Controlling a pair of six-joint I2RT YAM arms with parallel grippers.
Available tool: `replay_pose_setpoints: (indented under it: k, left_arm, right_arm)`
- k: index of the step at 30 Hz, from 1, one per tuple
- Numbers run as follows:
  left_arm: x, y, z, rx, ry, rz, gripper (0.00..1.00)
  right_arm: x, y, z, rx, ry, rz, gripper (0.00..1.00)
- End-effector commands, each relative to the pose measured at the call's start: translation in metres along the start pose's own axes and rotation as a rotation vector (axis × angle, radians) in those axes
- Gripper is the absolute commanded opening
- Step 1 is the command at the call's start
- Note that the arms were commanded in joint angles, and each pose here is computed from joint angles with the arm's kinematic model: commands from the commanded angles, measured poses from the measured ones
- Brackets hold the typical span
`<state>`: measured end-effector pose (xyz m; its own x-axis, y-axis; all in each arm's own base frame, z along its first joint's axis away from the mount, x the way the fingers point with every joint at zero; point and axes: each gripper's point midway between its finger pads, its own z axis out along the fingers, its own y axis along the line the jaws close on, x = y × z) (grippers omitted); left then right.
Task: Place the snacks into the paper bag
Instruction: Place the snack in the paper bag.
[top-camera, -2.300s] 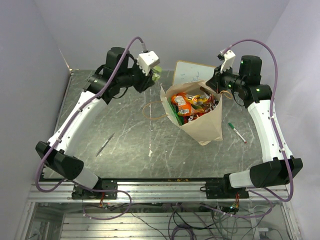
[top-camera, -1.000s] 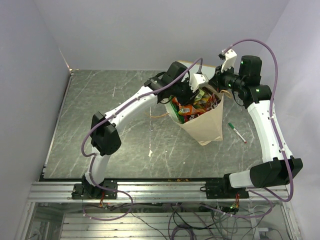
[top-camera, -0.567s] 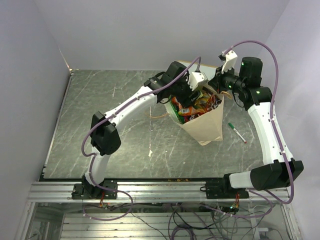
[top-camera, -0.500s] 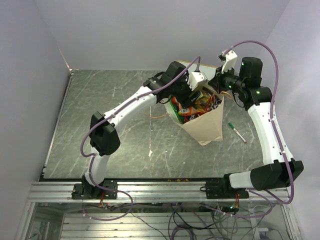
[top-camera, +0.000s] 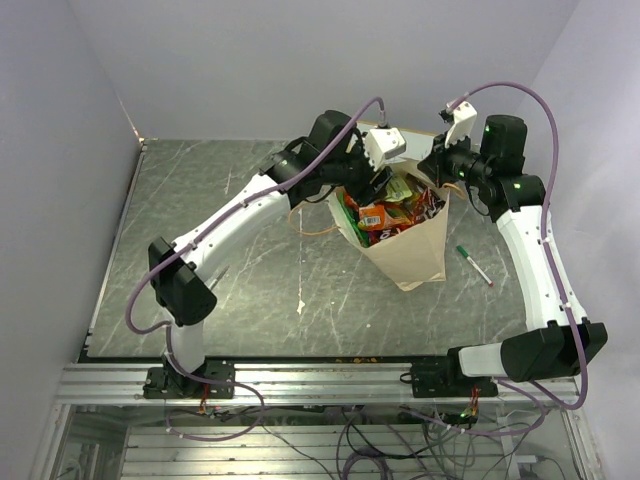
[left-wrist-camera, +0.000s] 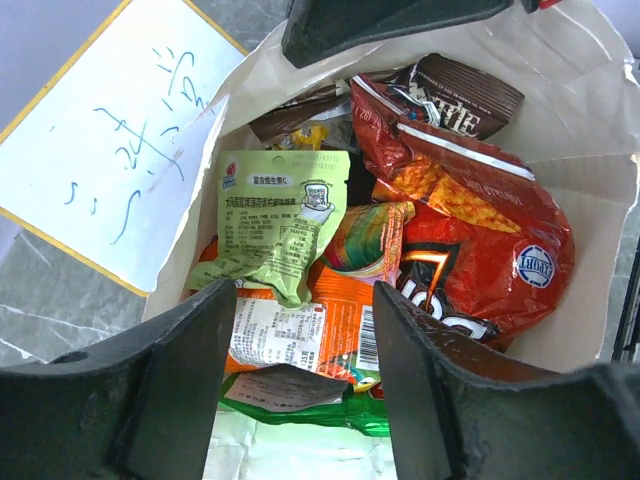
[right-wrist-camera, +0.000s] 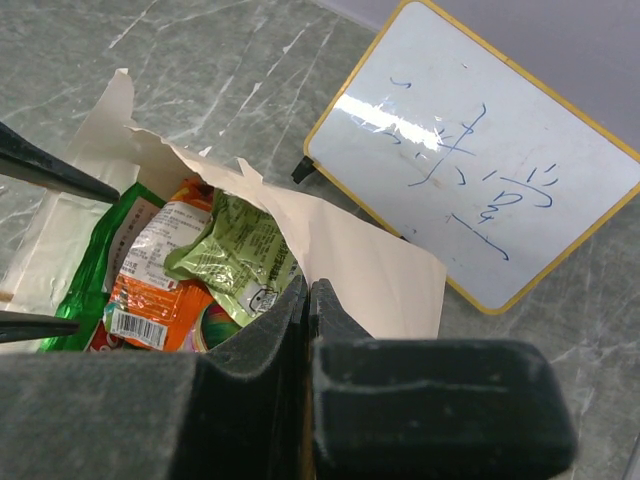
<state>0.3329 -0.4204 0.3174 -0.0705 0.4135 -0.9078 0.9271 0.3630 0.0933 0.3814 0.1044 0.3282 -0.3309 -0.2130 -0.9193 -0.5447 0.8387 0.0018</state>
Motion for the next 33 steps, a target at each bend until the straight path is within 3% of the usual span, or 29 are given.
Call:
replay_pose_setpoints:
  k: [1,10,19,27,33]
  left_arm:
    - [0.006,-0.002,0.012,0.031,-0.005,0.01,0.64]
    - [0.03,0.011,0.046,-0.001,0.063,0.001,0.47]
    - [0.044,0.01,0.062,0.021,0.097,-0.027,0.39]
    - [0.013,0.004,0.025,0.015,0.021,0.025,0.5]
    - [-0.006,0.01,-0.018,-0.079,-0.018,0.056,0.59]
  right_arm:
    - [0.004,-0.001,-0.008,0.008,0.01,0.014,0.0]
    - [0.006,-0.001,-0.008,0.008,0.012,0.015,0.0]
    - [0.006,-0.002,-0.006,0.004,0.017,0.016,0.0]
    - [0.006,-0.004,-0.006,0.013,0.016,0.015,0.0]
    - [0.005,-0.017,-0.009,0.086,0.015,0.024,0.0]
